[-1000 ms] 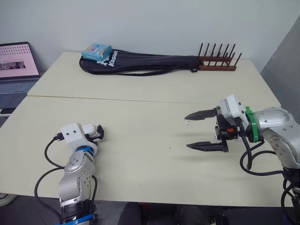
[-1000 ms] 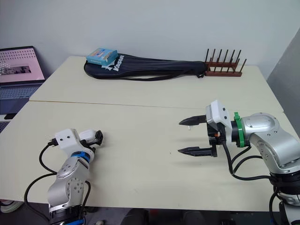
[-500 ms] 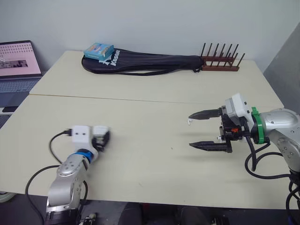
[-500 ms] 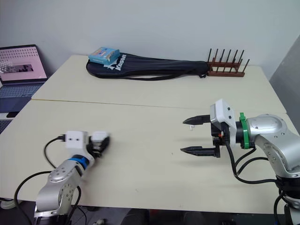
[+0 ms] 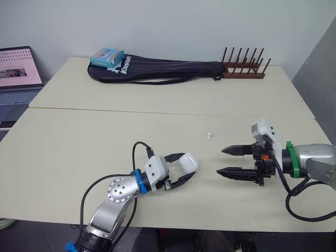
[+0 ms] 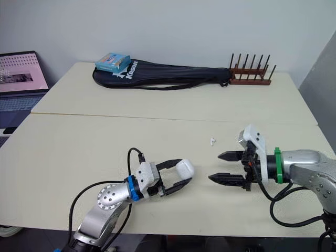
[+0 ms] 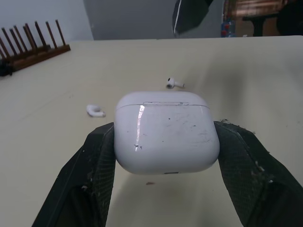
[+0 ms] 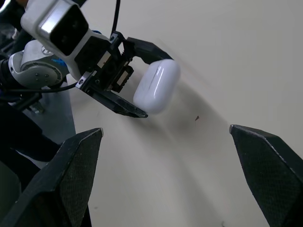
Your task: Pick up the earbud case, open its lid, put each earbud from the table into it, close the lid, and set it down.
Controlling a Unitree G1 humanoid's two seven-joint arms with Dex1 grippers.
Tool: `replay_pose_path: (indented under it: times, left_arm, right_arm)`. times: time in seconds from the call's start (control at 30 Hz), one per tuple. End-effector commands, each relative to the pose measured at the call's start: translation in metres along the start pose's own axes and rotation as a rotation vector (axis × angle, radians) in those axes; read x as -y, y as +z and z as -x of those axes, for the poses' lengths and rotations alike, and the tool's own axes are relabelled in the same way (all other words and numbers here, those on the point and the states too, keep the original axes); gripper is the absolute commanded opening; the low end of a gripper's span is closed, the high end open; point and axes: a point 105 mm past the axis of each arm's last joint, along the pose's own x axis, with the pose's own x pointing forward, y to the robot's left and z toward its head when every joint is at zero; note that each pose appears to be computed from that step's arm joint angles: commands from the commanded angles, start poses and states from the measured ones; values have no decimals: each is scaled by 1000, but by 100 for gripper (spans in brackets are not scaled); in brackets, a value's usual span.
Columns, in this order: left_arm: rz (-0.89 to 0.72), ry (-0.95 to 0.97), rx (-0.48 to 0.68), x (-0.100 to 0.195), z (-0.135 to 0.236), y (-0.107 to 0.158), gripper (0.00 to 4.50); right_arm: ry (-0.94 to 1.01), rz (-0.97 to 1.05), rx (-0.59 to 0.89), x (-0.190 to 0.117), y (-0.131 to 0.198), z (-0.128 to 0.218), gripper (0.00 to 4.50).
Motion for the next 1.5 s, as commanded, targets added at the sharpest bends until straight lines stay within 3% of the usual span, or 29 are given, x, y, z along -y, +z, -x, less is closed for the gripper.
replay_pose_path:
  times: [0.03,0.3,0.7,0.8,1.1,1.33,1.5]
  left_arm:
    - [-93,-36,71,2,-4,15,277]
    - [-214,-66,151,8,-11,26,277]
    - [-275,-66,185,8,-15,29,277]
    - [-283,-71,190,9,-16,30,277]
    - [-290,-75,202,11,-18,30,277]
    - [-250,-78,219,16,-17,29,277]
    - [-213,-113,151,11,-13,18,433]
  right_arm:
    - [43,-59,8,-6,4,-7,450]
    - [137,-189,26,-11,6,-25,450]
    - [212,-221,2,-16,5,-37,450]
    - [215,-225,4,-16,5,-40,392]
    - [225,-235,3,-16,3,-43,75]
    - [237,-222,-4,-17,4,-42,77]
    - [226,-200,-13,-14,7,-41,77]
